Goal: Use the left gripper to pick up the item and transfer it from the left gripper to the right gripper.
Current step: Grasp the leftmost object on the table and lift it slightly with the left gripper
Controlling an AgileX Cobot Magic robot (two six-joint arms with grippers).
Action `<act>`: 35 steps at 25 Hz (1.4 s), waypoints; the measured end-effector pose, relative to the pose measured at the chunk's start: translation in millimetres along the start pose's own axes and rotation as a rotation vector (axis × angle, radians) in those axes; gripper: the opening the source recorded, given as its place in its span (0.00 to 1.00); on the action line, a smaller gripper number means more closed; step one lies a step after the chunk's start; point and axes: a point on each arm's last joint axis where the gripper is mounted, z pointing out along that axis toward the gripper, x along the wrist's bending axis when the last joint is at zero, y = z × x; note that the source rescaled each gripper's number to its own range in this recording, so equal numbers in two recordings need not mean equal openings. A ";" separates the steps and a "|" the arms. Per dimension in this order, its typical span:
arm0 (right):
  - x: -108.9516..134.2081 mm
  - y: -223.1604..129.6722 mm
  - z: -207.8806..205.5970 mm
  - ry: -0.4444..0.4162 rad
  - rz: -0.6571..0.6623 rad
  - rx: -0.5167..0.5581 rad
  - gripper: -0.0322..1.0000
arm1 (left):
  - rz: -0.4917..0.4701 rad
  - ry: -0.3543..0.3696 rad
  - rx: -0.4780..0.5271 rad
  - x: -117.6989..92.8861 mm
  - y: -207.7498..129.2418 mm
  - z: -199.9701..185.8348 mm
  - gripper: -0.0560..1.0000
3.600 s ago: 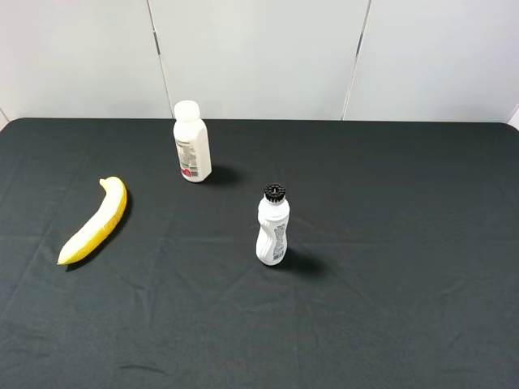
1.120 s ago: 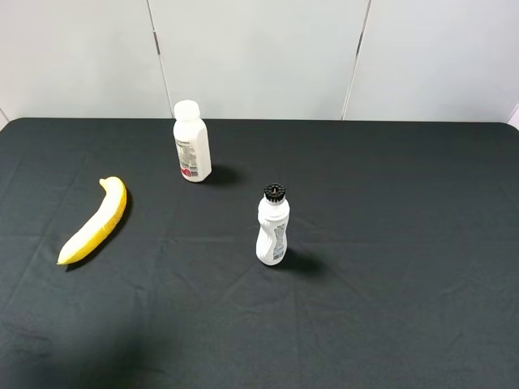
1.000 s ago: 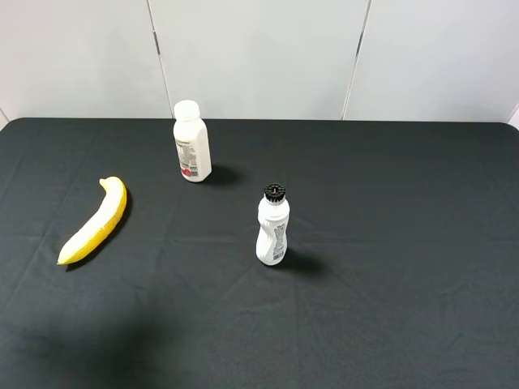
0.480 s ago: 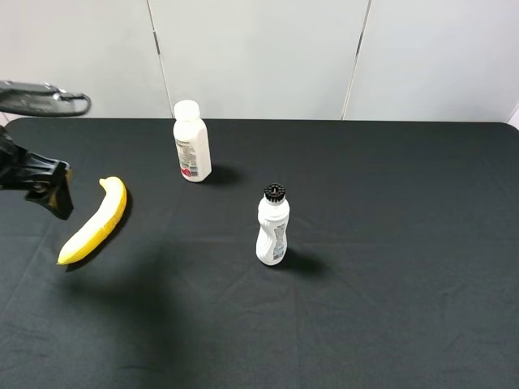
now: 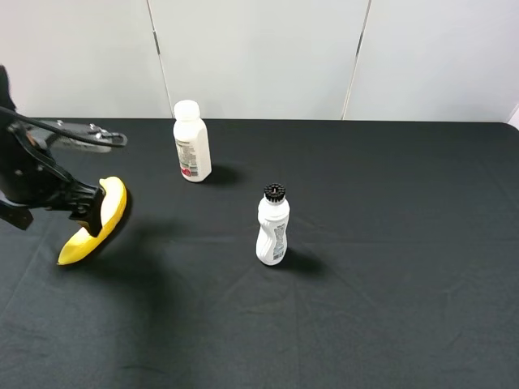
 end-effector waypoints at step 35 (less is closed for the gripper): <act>0.0 0.0 0.0 0.000 0.000 0.000 1.00 | 0.048 -0.002 0.067 -3.0 9.8 48.5 0.05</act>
